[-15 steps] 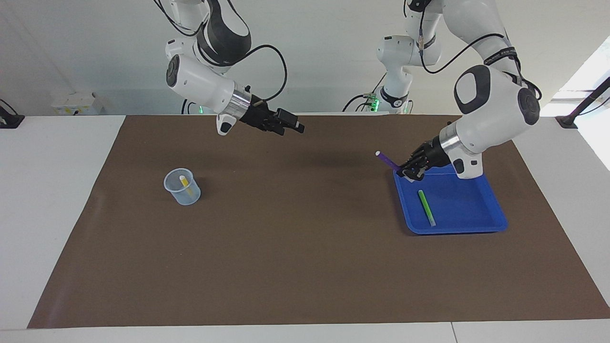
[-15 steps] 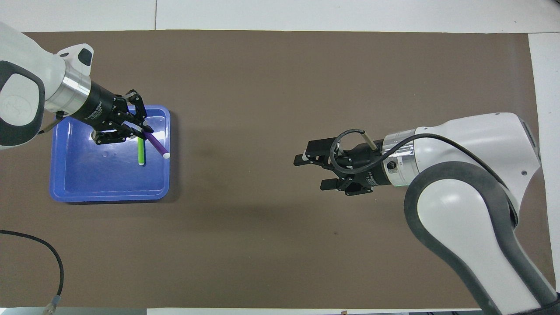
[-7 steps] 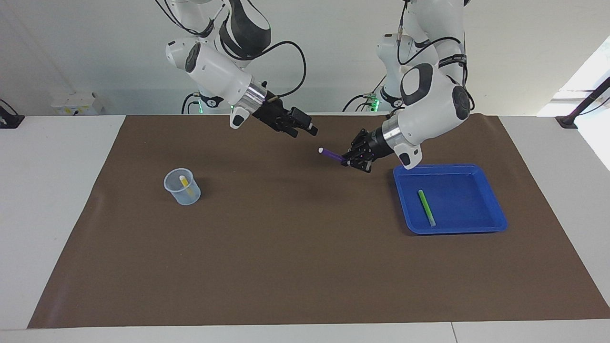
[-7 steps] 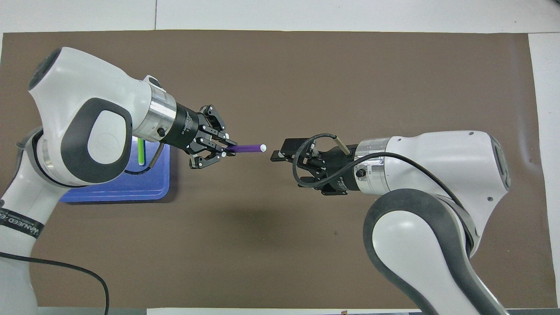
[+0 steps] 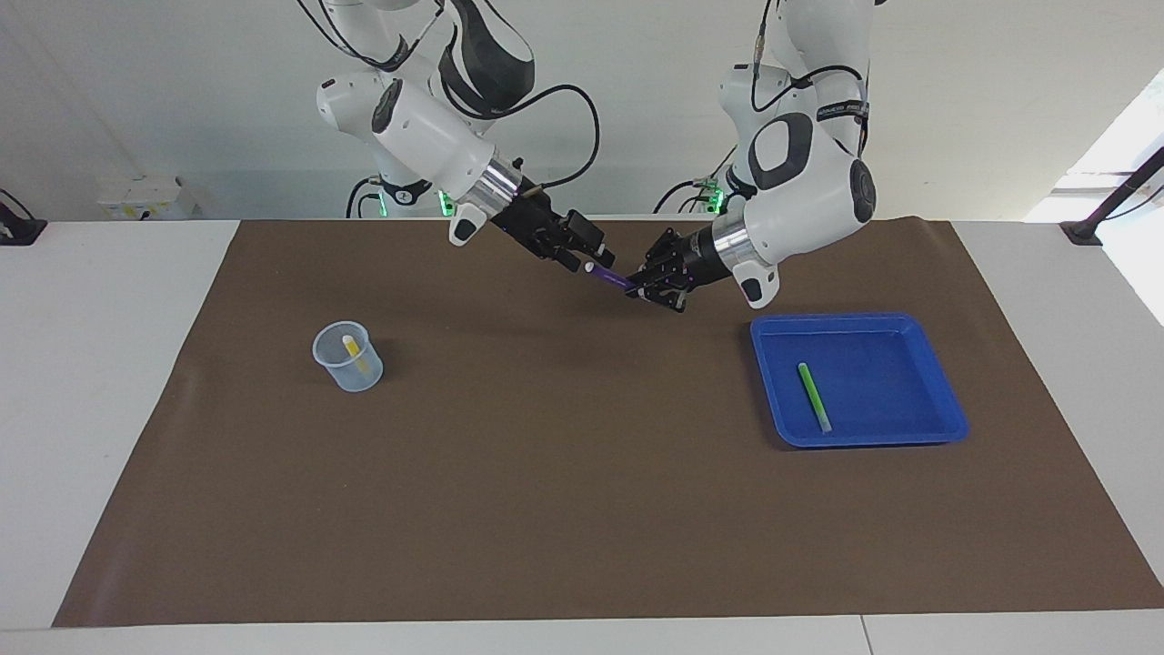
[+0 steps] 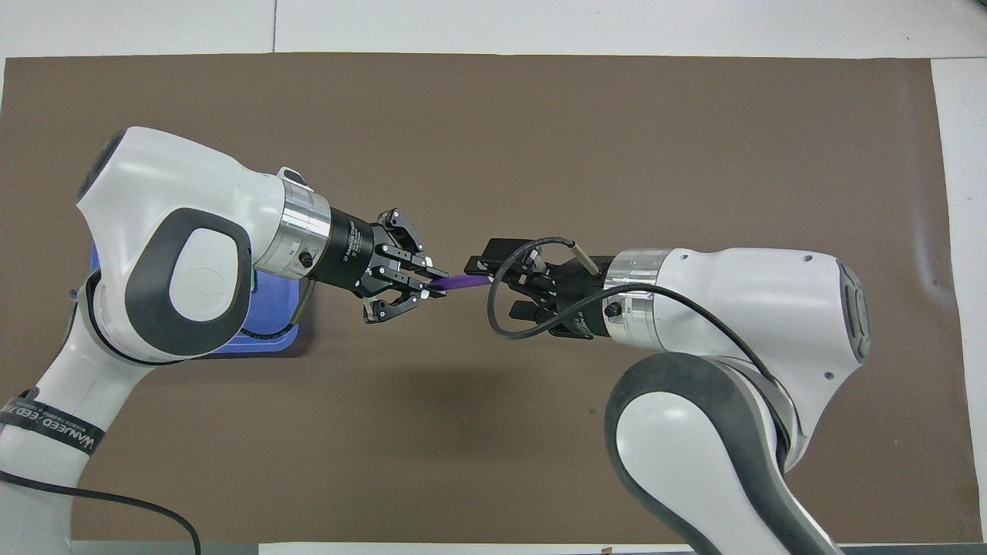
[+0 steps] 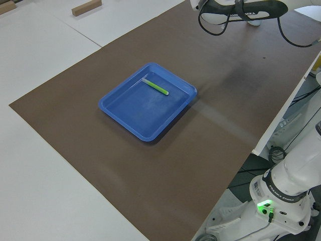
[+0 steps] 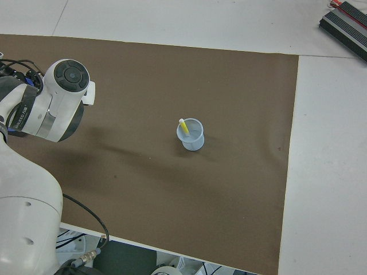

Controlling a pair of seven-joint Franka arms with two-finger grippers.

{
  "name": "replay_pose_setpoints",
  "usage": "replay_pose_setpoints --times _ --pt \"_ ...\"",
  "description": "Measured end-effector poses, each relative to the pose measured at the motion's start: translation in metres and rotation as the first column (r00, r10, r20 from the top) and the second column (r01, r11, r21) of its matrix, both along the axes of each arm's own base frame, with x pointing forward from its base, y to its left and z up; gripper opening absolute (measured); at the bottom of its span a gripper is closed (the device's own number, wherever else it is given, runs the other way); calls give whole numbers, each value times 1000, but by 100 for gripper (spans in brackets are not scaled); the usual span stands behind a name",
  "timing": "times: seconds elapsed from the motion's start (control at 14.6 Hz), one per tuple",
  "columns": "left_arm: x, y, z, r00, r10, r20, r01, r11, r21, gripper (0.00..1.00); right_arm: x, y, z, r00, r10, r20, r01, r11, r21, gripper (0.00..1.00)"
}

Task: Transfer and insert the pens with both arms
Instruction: 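Grasp the purple pen with the right gripper and open the left gripper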

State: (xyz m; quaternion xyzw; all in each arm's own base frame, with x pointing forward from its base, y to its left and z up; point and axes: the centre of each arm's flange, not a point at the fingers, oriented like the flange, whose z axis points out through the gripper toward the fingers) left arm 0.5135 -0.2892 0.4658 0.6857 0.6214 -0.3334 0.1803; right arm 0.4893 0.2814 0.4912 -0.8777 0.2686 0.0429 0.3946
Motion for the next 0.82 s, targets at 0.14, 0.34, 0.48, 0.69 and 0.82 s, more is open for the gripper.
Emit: replay_pose_setpoints --times 0.14,0.34,0.48,0.69,0.82 --pt "-5 0 0 1000 4 -1 -4 1000 -3 17 0 0 0 1000 0 0 0 1000 0 85" --pt "-7 1 3 1000 10 0 -10 1000 -11 17 0 0 -1 1000 0 -1 0 1000 -1 72" --pt "-7 1 4 1000 12 1 -12 1000 -12 17 0 0 -1 1000 0 -1 0 1000 -1 56" --pt "-7 1 5 1000 16 -1 -16 1000 -19 17 0 0 -1 1000 0 -1 0 1000 -1 37" --pt "-7 1 5 1000 19 -2 -19 1000 -21 17 0 0 -1 1000 0 -1 0 1000 -1 37"
